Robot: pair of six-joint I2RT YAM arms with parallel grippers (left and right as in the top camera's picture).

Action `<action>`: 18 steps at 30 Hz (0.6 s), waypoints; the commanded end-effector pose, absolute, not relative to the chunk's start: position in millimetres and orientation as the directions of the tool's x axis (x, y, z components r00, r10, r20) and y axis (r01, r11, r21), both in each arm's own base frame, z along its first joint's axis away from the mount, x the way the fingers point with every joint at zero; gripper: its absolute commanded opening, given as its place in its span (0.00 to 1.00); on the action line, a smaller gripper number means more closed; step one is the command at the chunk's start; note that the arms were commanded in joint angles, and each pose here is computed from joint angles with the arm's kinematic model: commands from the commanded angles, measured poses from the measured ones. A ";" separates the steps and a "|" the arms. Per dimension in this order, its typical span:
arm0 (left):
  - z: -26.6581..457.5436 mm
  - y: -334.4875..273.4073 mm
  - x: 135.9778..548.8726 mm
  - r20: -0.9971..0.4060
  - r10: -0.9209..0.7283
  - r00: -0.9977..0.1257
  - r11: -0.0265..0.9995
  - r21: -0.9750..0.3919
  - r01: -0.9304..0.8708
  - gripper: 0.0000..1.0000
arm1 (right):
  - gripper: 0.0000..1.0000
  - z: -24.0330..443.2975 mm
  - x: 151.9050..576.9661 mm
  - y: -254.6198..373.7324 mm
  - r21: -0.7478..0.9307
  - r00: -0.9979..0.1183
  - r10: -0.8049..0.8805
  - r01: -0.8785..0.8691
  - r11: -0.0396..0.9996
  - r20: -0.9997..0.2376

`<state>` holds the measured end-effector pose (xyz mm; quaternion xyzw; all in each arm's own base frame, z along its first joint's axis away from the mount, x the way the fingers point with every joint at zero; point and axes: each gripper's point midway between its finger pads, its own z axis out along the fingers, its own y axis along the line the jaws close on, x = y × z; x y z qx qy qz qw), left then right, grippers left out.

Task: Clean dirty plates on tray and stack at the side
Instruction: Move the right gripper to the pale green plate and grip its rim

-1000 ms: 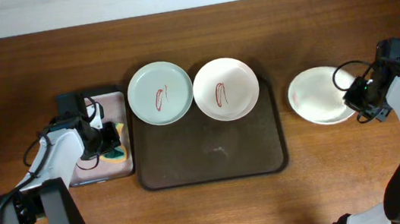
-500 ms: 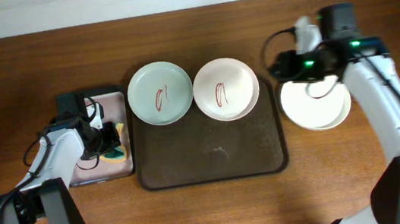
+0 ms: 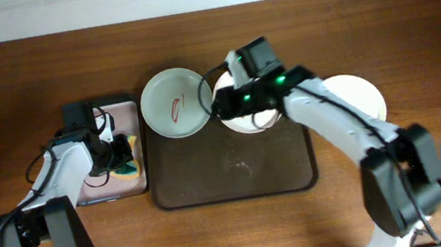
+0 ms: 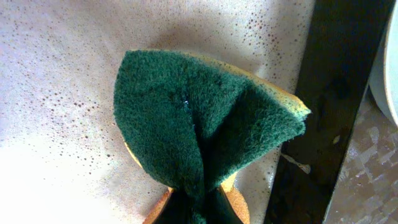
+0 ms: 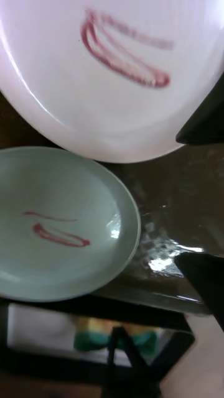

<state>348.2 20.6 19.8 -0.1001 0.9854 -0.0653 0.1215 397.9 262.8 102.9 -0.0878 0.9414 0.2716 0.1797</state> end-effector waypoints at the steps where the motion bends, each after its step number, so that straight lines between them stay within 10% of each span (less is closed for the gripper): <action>1: 21.1 17.5 352.2 -0.235 -0.193 -0.953 0.974 -0.166 -0.156 0.00 | 0.57 78.7 401.2 280.3 0.487 -0.943 0.012 -0.162 0.858 -0.333; 18: 21.2 17.6 352.4 -0.236 -0.193 -0.952 0.974 -0.166 -0.156 0.00 | 0.48 26.6 401.9 303.4 0.446 -0.945 0.168 0.027 0.895 -0.279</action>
